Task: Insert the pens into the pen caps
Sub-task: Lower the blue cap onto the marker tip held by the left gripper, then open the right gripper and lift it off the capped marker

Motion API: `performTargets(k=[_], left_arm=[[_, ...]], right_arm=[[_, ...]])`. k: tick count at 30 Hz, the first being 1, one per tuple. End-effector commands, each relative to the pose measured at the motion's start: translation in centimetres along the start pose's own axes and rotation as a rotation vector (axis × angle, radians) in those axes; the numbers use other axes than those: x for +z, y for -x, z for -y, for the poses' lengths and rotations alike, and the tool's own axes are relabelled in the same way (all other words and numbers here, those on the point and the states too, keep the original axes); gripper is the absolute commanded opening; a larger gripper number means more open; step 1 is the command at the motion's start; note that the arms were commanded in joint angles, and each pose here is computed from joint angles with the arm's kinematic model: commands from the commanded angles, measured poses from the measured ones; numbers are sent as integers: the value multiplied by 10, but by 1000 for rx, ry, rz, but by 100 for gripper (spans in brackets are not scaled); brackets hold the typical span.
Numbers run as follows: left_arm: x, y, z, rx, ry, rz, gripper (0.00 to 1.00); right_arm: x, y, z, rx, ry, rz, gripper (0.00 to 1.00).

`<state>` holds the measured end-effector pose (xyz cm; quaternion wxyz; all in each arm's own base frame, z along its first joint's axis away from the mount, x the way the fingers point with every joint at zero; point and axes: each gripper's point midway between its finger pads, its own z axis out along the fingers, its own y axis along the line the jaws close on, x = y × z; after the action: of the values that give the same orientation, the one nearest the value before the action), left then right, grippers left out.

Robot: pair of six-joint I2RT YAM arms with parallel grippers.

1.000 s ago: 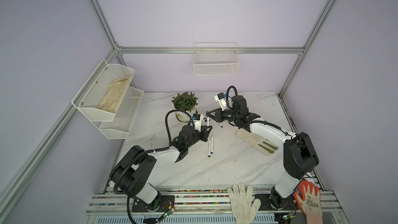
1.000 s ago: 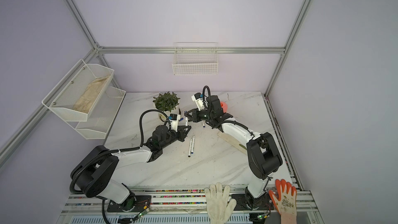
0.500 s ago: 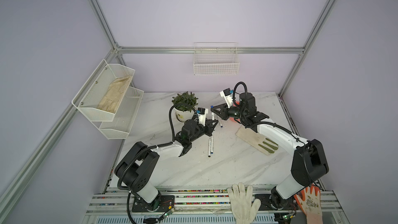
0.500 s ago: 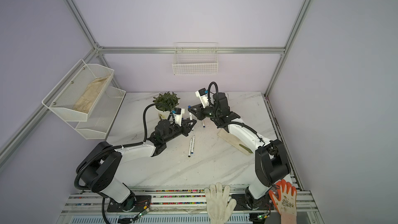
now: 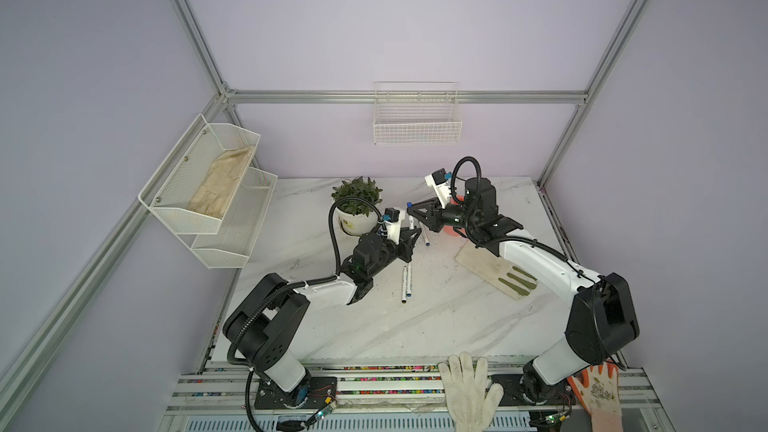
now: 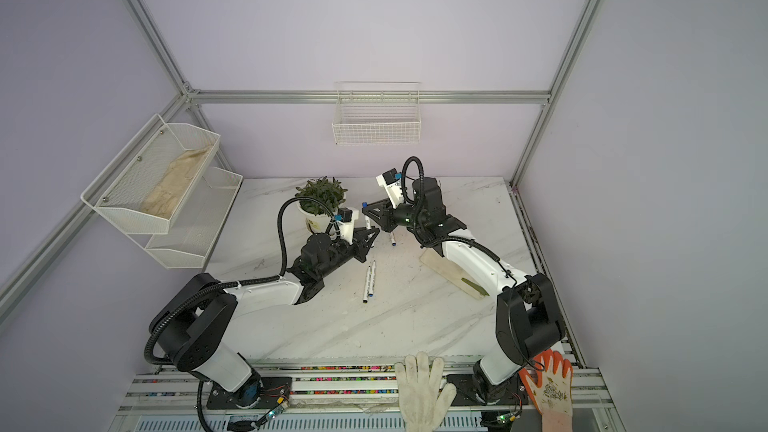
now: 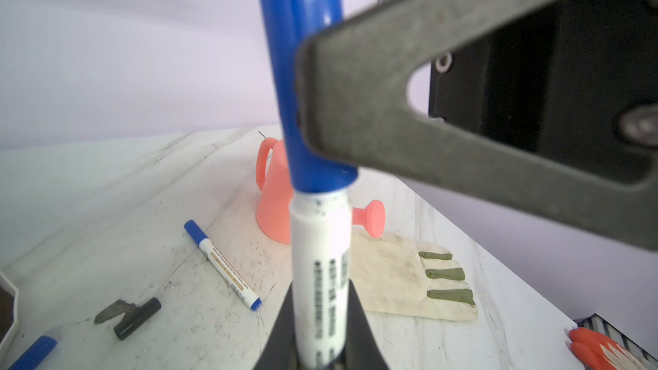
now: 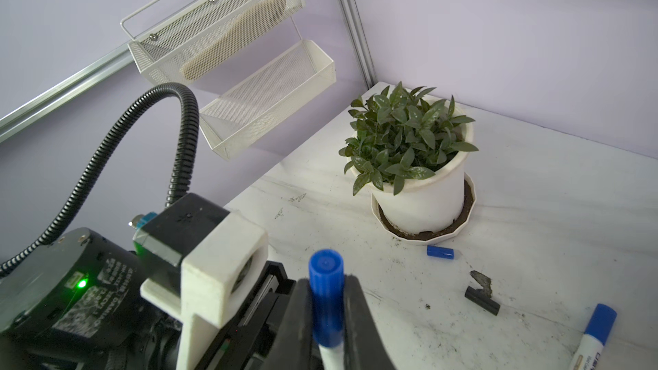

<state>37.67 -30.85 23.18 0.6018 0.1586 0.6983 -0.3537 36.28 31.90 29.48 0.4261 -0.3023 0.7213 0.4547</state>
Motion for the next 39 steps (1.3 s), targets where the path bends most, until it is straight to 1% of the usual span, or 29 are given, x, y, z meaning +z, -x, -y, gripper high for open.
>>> performTargets(k=[1, 4, 6, 8, 10, 12, 14, 19, 22, 25, 28, 34, 39], left_arm=[[-15, 86, 2, 74, 33, 333, 0], [-14, 75, 3, 87, 29, 312, 0], [-14, 68, 1, 86, 31, 302, 0], [-13, 60, -1, 92, 30, 287, 0], [-11, 53, -1, 98, 28, 271, 0], [-10, 46, -4, 103, 33, 256, 0], [-9, 39, -6, 105, 39, 243, 0], [-8, 19, -15, 109, 71, 201, 0], [-7, 5, -17, 118, 83, 164, 0], [-9, -5, -14, 124, 76, 141, 0], [-11, -10, -7, 121, 59, 127, 0], [-15, -10, 0, 113, 47, 126, 0], [-15, -9, 3, 112, 44, 128, 0]], right_arm=[[6, -55, -31, 140, 124, -197, 9], [4, -39, -33, 121, 108, -157, 11], [2, -29, -34, 108, 95, -135, 17], [-1, -20, -34, 91, 75, -112, 30], [-3, -11, -32, 74, 45, -89, 40], [-6, -3, -31, 59, 16, -65, 46], [-9, 4, -29, 45, -16, -45, 49], [-16, 18, -27, 26, -69, -8, 50], [-21, 34, -28, 3, -92, 30, 50], [-22, 51, -26, -6, -119, 73, 50], [-15, 58, -24, -10, -108, 81, 50], [13, 46, -16, 32, -65, 22, 47], [23, 29, -20, 48, -49, -18, 45]])
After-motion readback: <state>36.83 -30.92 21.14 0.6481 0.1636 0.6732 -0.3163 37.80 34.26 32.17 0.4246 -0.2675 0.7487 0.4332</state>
